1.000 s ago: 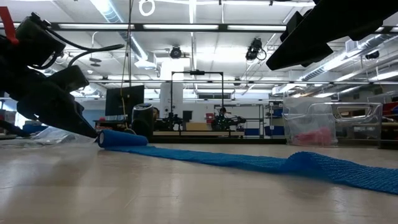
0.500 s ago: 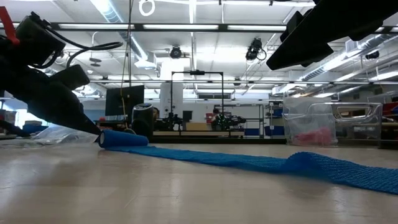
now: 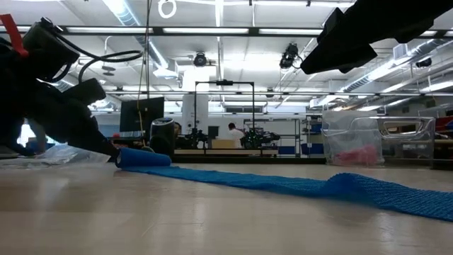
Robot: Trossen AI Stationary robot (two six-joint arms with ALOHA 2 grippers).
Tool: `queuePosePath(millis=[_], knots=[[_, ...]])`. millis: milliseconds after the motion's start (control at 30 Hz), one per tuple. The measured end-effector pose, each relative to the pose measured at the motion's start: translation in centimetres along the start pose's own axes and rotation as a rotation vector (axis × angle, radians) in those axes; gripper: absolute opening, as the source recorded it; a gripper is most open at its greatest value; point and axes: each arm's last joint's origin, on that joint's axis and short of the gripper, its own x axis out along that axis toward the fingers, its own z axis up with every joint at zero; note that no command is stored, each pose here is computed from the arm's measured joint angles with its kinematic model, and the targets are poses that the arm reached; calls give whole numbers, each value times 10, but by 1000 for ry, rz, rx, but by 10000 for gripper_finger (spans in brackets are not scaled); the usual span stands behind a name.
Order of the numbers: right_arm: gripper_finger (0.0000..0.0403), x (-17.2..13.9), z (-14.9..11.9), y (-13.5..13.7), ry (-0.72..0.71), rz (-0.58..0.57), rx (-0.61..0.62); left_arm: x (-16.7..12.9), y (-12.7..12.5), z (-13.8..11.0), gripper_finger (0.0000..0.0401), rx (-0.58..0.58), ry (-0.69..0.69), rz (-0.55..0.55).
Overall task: Roll bandage
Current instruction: Roll the blue bandage
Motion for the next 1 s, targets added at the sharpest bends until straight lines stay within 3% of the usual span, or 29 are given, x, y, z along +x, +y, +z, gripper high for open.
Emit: queuePosePath(millis=[300,700,867,1000], knots=[[176,0,0,0,0,0,-1,7,-5,2,116,-20,-36,-13],[173,0,0,0,0,0,-1,18,-6,-1,115,-56,-75,84],[169,0,0,0,0,-1,-1,22,-7,2,92,-71,-133,137],[169,0,0,0,0,-2,-1,27,-10,5,51,-38,-147,196]])
